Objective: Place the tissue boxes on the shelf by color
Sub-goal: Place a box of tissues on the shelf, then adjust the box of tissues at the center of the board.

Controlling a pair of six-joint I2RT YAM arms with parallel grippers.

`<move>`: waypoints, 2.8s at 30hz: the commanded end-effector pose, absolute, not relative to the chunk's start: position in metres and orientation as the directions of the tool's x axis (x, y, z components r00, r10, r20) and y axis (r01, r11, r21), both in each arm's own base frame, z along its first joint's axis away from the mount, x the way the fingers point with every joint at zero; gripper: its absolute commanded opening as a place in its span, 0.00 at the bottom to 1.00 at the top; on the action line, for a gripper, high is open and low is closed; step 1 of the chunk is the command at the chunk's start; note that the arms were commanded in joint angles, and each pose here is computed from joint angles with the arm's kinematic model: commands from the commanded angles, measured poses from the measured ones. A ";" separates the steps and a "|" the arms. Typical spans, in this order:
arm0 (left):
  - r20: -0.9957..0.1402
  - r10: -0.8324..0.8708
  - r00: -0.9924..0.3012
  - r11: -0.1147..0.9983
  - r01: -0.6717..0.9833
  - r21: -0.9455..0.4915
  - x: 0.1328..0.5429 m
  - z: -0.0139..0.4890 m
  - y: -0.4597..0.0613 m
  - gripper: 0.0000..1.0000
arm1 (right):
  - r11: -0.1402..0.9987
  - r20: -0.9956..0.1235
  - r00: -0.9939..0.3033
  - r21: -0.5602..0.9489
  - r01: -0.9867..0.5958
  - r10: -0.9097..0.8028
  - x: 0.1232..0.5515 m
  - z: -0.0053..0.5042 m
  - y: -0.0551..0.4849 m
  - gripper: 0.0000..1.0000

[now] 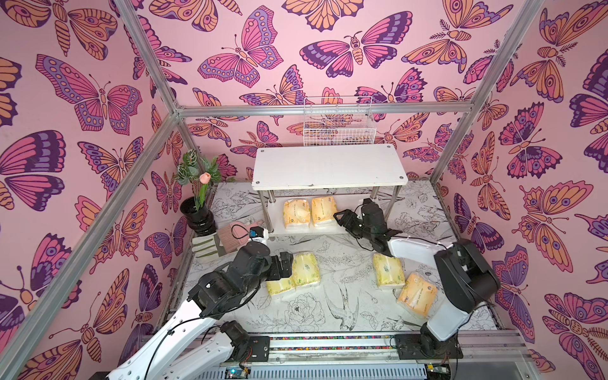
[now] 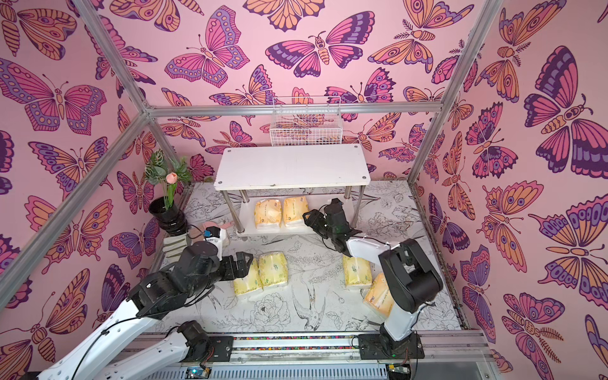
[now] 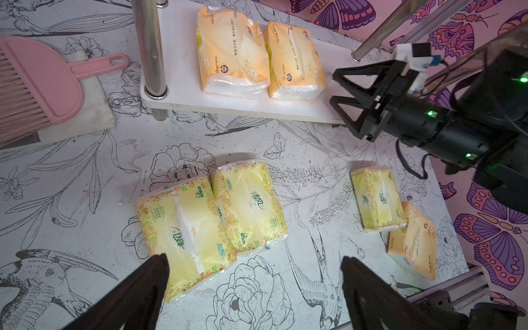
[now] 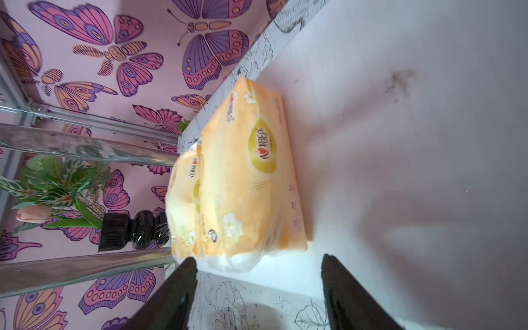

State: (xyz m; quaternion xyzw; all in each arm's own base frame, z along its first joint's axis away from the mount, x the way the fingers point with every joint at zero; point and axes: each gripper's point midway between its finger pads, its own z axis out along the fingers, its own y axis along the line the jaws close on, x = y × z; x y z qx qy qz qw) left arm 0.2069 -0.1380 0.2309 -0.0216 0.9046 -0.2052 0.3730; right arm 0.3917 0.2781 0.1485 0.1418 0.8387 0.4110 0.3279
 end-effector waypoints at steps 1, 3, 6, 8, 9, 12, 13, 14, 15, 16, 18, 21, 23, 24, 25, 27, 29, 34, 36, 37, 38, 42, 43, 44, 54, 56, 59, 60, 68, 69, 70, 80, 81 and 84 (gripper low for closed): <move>-0.661 -0.155 -0.734 0.914 0.148 -0.379 0.204 0.224 -0.141 1.00 | 0.659 -0.473 -0.720 0.752 -0.030 0.508 0.371 0.174 0.253 0.74; -0.654 -0.143 -0.743 0.905 0.169 -0.391 0.202 0.223 -0.146 1.00 | 0.681 -0.460 -0.728 0.732 0.013 0.508 0.355 0.176 0.232 0.75; -0.638 -0.127 -0.760 0.883 0.206 -0.421 0.198 0.217 -0.156 1.00 | 0.730 -0.452 -0.737 0.679 0.082 0.503 0.327 0.172 0.195 0.76; -0.624 -0.120 -0.772 0.868 0.224 -0.444 0.195 0.213 -0.162 1.00 | 0.753 -0.454 -0.726 0.644 0.134 0.517 0.308 0.173 0.167 0.77; -0.615 -0.117 -0.779 0.861 0.229 -0.454 0.194 0.210 -0.165 1.00 | 0.764 -0.450 -0.720 0.622 0.173 0.529 0.297 0.172 0.151 0.79; -0.596 -0.109 -0.796 0.843 0.244 -0.480 0.190 0.202 -0.175 1.00 | 0.774 -0.436 -0.694 0.567 0.282 0.572 0.264 0.168 0.110 0.81; -0.590 -0.107 -0.800 0.837 0.248 -0.488 0.189 0.199 -0.178 1.00 | 0.776 -0.434 -0.685 0.543 0.320 0.585 0.254 0.167 0.097 0.82; -0.587 -0.105 -0.803 0.831 0.253 -0.495 0.188 0.197 -0.181 1.00 | 0.780 -0.433 -0.675 0.509 0.364 0.597 0.242 0.164 0.083 0.82; -0.587 -0.102 -0.803 0.825 0.261 -0.502 0.187 0.196 -0.184 1.00 | 0.781 -0.436 -0.662 0.472 0.408 0.609 0.231 0.161 0.069 0.84; -0.585 -0.100 -0.805 0.819 0.267 -0.508 0.187 0.196 -0.186 1.00 | 0.777 -0.436 -0.650 0.442 0.448 0.622 0.221 0.159 0.058 0.86; -0.583 -0.091 -0.807 0.808 0.282 -0.517 0.186 0.195 -0.192 1.00 | 0.759 -0.441 -0.617 0.380 0.529 0.652 0.203 0.151 0.035 0.89; -0.574 -0.075 -0.815 0.797 0.297 -0.526 0.185 0.193 -0.200 1.00 | 0.711 -0.439 -0.571 0.294 0.639 0.694 0.180 0.138 0.009 0.90; -0.571 -0.066 -0.818 0.788 0.308 -0.533 0.186 0.194 -0.205 1.00 | 0.670 -0.436 -0.540 0.231 0.706 0.720 0.165 0.127 -0.006 0.95; -0.569 -0.060 -0.820 0.784 0.314 -0.535 0.186 0.194 -0.208 1.00 | 0.658 -0.434 -0.537 0.198 0.727 0.723 0.160 0.121 -0.012 0.96; -0.567 -0.054 -0.822 0.782 0.318 -0.536 0.186 0.194 -0.210 1.00 | 0.647 -0.433 -0.532 0.175 0.743 0.728 0.156 0.117 -0.017 0.96; -0.564 -0.040 -0.825 0.776 0.329 -0.537 0.187 0.195 -0.216 1.00 | 0.621 -0.431 -0.521 0.124 0.774 0.737 0.147 0.108 -0.025 0.99; -0.562 -0.028 -0.827 0.774 0.338 -0.536 0.188 0.196 -0.220 1.00 | 0.596 -0.430 -0.506 0.100 0.797 0.748 0.143 0.101 -0.031 0.99; -0.555 -0.002 -0.832 0.772 0.351 -0.530 0.192 0.197 -0.230 1.00 | 0.560 -0.412 -0.474 0.112 0.821 0.778 0.144 0.084 -0.034 0.99; -0.550 0.005 -0.835 0.773 0.352 -0.528 0.194 0.197 -0.234 1.00 | 0.560 -0.393 -0.478 0.126 0.819 0.786 0.148 0.074 -0.031 0.99; -0.547 0.007 -0.837 0.773 0.352 -0.528 0.194 0.197 -0.235 1.00 | 0.563 -0.383 -0.482 0.133 0.815 0.788 0.150 0.069 -0.028 0.99; -0.543 0.008 -0.840 0.774 0.349 -0.528 0.194 0.196 -0.236 1.00 | 0.564 -0.372 -0.484 0.140 0.814 0.792 0.152 0.064 -0.026 0.99; -0.529 0.011 -0.849 0.776 0.340 -0.531 0.193 0.192 -0.238 1.00 | 0.572 -0.345 -0.491 0.190 0.798 0.800 0.163 0.047 -0.017 0.98; -0.526 0.012 -0.850 0.777 0.339 -0.530 0.193 0.191 -0.239 1.00 | 0.571 -0.342 -0.487 0.214 0.792 0.804 0.168 0.044 -0.015 0.98; -0.525 0.012 -0.851 0.777 0.338 -0.530 0.193 0.191 -0.239 1.00 | 0.575 -0.336 -0.489 0.239 0.782 0.805 0.173 0.043 -0.011 0.98; -0.523 0.020 -0.852 0.784 0.338 -0.520 0.194 0.189 -0.241 1.00 | 0.659 -0.274 -0.600 0.368 0.657 0.751 0.201 0.039 0.023 0.96; -0.522 0.021 -0.853 0.785 0.337 -0.519 0.193 0.188 -0.241 1.00 | 0.681 -0.270 -0.628 0.371 0.631 0.730 0.206 0.038 0.027 0.95; -0.521 0.016 -0.854 0.785 0.333 -0.522 0.192 0.188 -0.240 1.00 | 0.702 -0.271 -0.653 0.372 0.607 0.708 0.215 0.037 0.031 0.95; -0.521 0.013 -0.854 0.785 0.332 -0.524 0.191 0.188 -0.240 1.00 | 0.707 -0.275 -0.656 0.368 0.604 0.703 0.218 0.037 0.031 0.95; -0.521 0.002 -0.854 0.784 0.324 -0.529 0.187 0.186 -0.236 1.00 | 0.743 -0.275 -0.699 0.374 0.555 0.660 0.252 0.033 0.041 0.94; -0.520 0.000 -0.854 0.783 0.323 -0.531 0.186 0.186 -0.236 1.00 | 0.747 -0.275 -0.703 0.374 0.550 0.656 0.255 0.031 0.042 0.94; -0.520 0.000 -0.854 0.783 0.323 -0.531 0.186 0.186 -0.235 1.00 | 0.751 -0.274 -0.710 0.380 0.539 0.648 0.259 0.029 0.045 0.93; -0.526 0.011 -0.850 0.780 0.337 -0.527 0.184 0.187 -0.237 1.00 | 0.840 -0.276 -0.823 0.392 0.376 0.497 0.281 0.021 0.084 0.90; -0.527 0.012 -0.850 0.780 0.338 -0.527 0.184 0.187 -0.238 1.00 | 0.853 -0.281 -0.834 0.382 0.356 0.474 0.281 0.020 0.088 0.90; -0.526 0.016 -0.850 0.779 0.341 -0.527 0.183 0.188 -0.239 1.00 | 0.887 -0.303 -0.864 0.362 0.286 0.402 0.285 0.019 0.104 0.90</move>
